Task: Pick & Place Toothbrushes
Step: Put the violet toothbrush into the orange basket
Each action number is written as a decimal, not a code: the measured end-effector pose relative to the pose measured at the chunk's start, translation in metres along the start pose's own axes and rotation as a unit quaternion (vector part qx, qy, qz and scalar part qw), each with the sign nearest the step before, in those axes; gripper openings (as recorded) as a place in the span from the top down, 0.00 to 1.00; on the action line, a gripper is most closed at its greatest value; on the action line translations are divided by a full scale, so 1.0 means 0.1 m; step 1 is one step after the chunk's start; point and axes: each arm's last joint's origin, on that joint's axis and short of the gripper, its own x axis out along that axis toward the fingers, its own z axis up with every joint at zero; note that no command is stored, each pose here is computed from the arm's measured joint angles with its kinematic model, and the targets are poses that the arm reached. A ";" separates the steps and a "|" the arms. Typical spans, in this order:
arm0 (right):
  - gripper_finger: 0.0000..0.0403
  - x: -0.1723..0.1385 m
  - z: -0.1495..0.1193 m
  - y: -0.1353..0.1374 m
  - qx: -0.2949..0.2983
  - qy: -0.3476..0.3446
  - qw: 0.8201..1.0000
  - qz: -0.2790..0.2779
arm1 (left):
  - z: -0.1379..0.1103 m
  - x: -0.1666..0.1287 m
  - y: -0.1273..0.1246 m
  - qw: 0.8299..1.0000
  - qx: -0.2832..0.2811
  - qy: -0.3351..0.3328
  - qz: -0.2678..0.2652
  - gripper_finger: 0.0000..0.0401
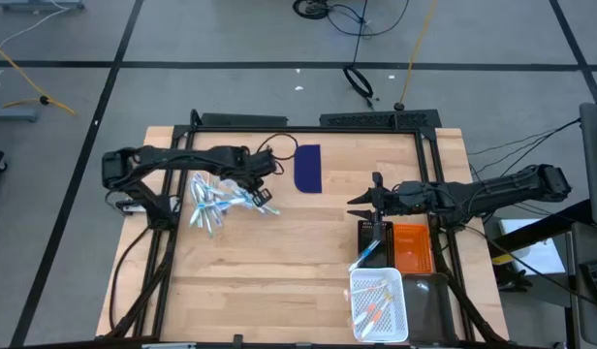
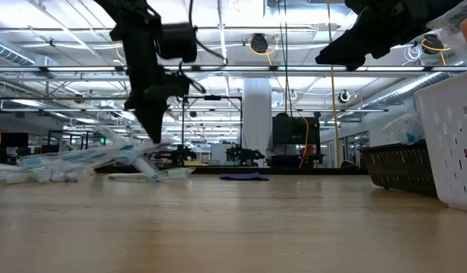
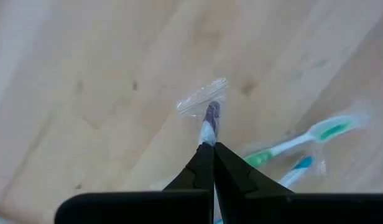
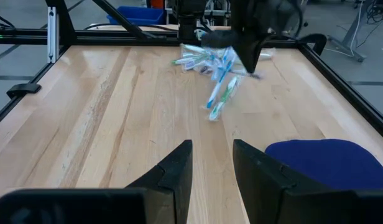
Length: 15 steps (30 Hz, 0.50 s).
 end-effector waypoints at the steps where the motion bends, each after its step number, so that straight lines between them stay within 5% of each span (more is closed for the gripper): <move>1: 0.73 0.00 0.00 0.00 0.000 0.000 1.000 0.000 | 0.01 -0.06 -0.01 1.000 0.001 -0.018 -0.004 1.00; 15: 0.73 0.00 0.00 0.00 0.003 0.000 1.000 0.000 | 0.05 -0.80 -0.09 0.969 0.026 -0.245 -0.023 1.00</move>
